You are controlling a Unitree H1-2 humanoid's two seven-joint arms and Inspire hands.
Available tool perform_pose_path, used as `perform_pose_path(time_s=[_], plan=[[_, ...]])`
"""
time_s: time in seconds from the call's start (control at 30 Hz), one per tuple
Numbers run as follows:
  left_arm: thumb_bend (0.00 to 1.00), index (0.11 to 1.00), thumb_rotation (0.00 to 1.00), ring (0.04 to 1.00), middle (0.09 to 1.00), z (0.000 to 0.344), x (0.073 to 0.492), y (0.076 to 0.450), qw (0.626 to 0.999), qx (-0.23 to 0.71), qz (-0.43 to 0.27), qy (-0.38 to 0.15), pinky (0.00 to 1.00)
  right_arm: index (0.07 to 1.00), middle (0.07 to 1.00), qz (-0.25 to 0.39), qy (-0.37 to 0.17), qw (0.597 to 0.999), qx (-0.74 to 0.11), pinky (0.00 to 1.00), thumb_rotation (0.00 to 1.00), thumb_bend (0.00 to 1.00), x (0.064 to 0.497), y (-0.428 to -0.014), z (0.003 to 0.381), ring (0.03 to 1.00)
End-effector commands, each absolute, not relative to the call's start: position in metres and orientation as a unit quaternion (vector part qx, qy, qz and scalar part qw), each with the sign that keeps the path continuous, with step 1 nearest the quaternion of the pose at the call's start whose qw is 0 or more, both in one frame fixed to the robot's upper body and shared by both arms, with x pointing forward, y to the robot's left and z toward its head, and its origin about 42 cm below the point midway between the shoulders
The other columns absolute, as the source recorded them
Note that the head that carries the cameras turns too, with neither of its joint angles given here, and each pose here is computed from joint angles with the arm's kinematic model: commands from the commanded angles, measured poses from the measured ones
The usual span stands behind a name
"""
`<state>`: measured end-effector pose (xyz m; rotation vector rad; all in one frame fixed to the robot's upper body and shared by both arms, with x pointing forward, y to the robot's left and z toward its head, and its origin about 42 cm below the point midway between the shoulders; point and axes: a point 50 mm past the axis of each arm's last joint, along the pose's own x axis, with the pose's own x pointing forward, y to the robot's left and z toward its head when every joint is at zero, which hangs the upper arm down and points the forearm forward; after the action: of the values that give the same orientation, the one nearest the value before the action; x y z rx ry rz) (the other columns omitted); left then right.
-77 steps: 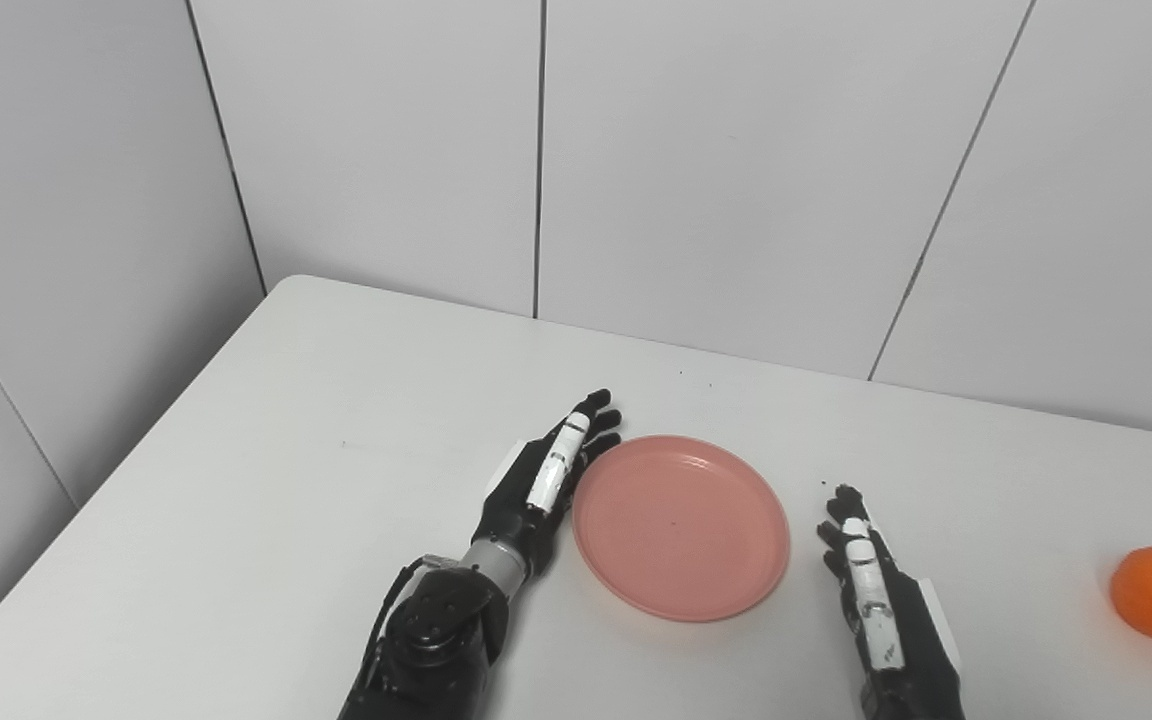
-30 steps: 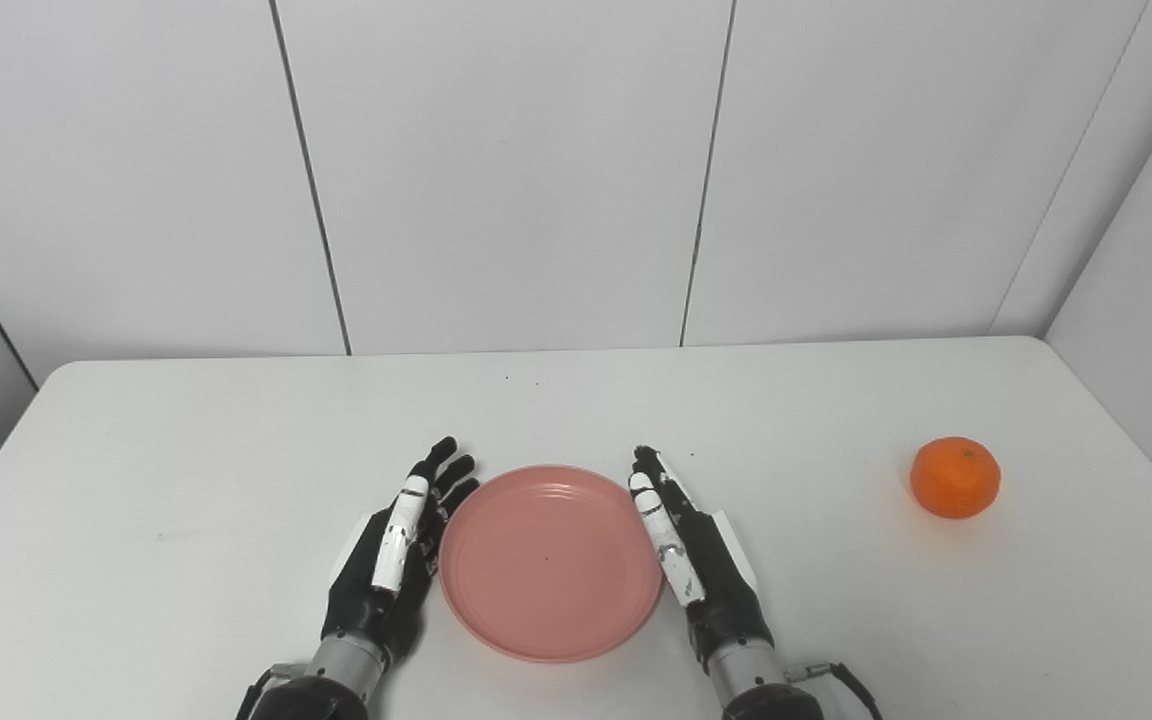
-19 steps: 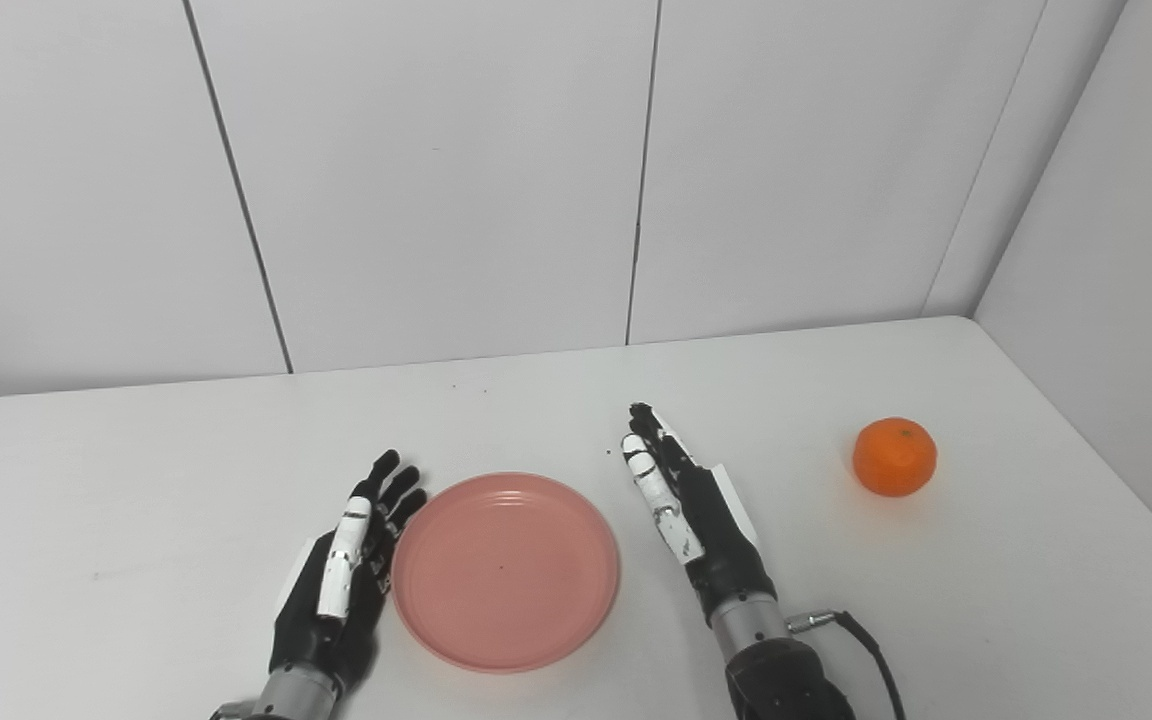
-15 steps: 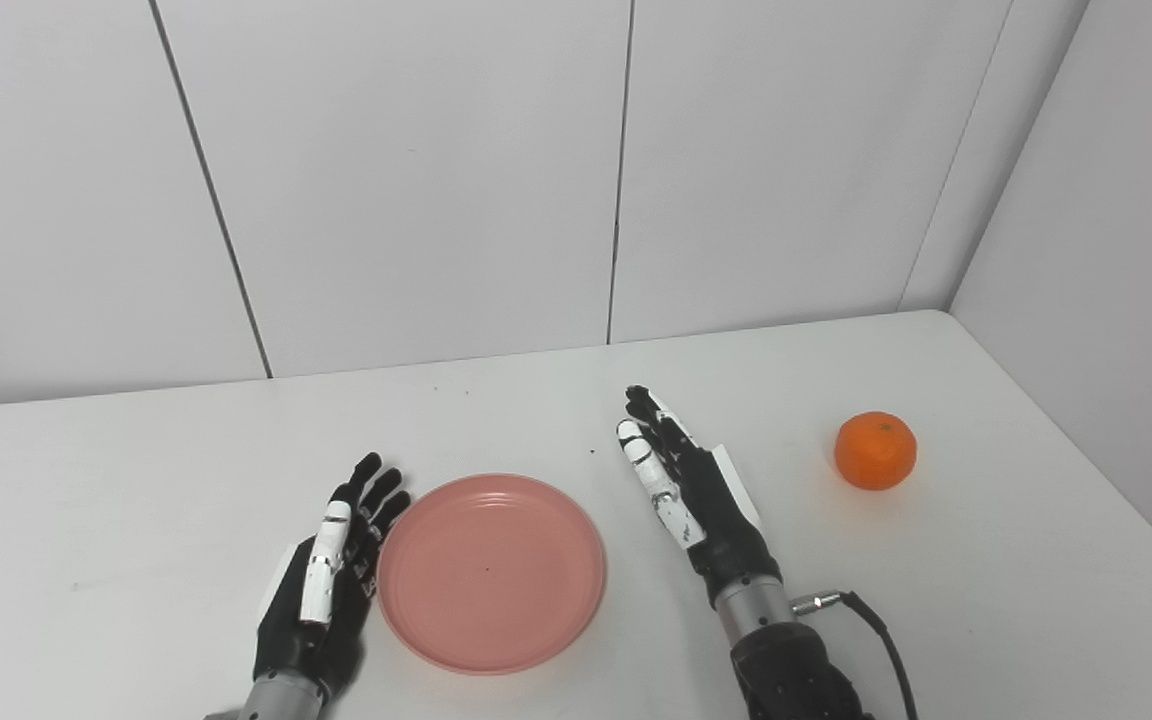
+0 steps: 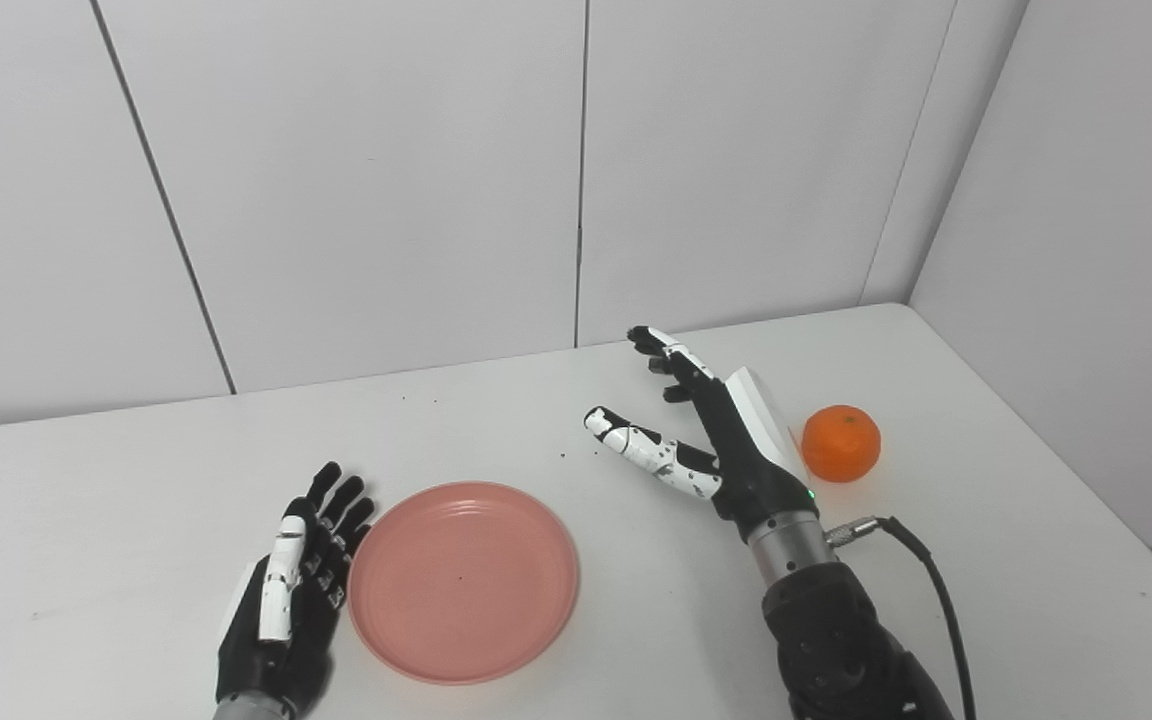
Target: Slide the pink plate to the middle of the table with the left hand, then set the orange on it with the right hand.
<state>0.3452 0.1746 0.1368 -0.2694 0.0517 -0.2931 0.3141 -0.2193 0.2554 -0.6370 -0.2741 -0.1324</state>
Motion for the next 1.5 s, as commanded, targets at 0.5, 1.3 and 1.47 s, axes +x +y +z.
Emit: perform_pose_path(time_s=[0.5, 1.3, 1.47], plan=[[0.31, 0.967, 1.0, 0.966, 0.971, 0.128, 0.347, 0.183, 0.98, -0.135, -0.137, 0.054, 0.99, 0.929, 0.923, -0.179, -0.184, 0.864, -0.432, 0.8, 0.41, 0.87, 0.305, -0.263, 0.304, 0.887], [0.29, 0.969, 1.0, 0.96, 0.967, 0.127, 0.35, 0.188, 0.979, -0.136, -0.139, 0.06, 0.99, 0.95, 0.945, -0.253, -0.124, 0.825, -0.489, 0.74, 0.32, 0.93, 0.31, -0.323, 0.303, 0.869], [0.3, 0.973, 1.0, 0.963, 0.97, 0.127, 0.35, 0.191, 0.979, -0.135, -0.142, 0.059, 0.99, 0.958, 0.943, -0.253, -0.097, 0.827, -0.492, 0.72, 0.34, 0.93, 0.314, -0.331, 0.294, 0.858]])
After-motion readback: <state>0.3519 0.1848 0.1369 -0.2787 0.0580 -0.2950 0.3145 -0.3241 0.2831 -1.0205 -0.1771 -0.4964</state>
